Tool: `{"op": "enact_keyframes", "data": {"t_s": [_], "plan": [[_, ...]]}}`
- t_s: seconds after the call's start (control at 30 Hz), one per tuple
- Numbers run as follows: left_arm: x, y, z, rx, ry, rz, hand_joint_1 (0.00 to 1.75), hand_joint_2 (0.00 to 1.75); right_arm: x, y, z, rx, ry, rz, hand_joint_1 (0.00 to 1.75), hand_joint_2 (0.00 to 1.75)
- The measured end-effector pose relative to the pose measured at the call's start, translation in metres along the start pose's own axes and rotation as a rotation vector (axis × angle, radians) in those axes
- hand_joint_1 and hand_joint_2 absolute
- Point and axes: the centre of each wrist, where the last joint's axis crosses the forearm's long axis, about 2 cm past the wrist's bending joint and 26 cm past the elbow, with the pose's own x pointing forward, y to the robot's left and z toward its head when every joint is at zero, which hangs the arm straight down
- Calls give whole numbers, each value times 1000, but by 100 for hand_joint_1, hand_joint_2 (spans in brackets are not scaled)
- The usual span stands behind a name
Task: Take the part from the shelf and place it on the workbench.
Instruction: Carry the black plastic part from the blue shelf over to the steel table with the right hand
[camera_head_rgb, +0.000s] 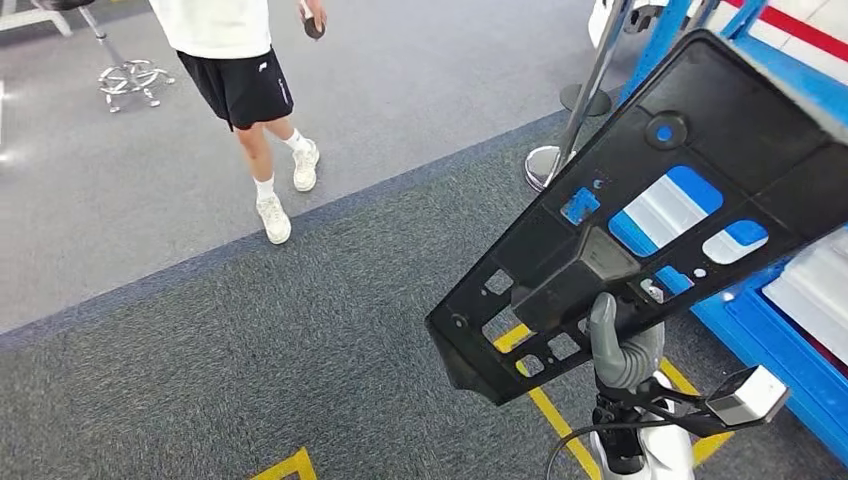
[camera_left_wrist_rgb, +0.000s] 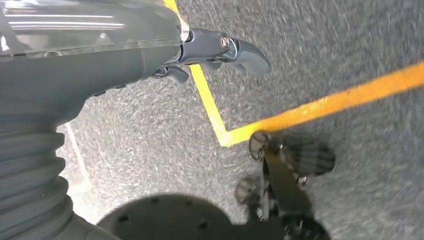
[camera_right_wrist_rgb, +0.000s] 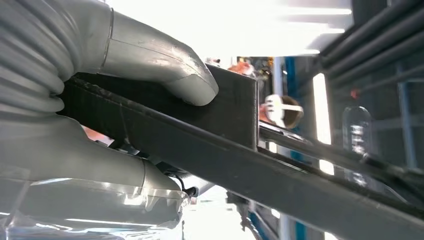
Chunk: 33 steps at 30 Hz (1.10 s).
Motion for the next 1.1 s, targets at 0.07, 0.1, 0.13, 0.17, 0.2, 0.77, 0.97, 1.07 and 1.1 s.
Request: {"op": "enact_keyframes", "data": {"t_s": [0.07,0.1,0.13,0.17,0.2,0.77,0.97,1.07,1.1], "plan": [[1,0,0,0,7,-4,0,175,-1,0,5,-6,14,-3,175,175],[0,1,0,1,13,-7,0,175,-1,0,6,-9,18,-4,175,175],[-1,1,0,3,20,-9,0,175,-2,0,7,-11,20,-5,175,175],[-1,1,0,5,28,-11,0,175,-2,0,7,-12,21,-5,175,175],[-1,1,0,6,36,-11,0,175,-2,-1,7,-13,22,-5,175,175],[0,-25,4,-93,-24,-2,0,175,7,4,23,-14,116,-2,175,175],[-1,-17,3,-94,-15,3,0,175,8,4,27,-36,100,-17,175,175],[3,-11,2,-81,-21,21,0,175,6,3,29,-33,95,-30,175,175],[3,-9,1,-76,-19,30,0,175,5,3,30,-34,94,-33,175,175]]}}
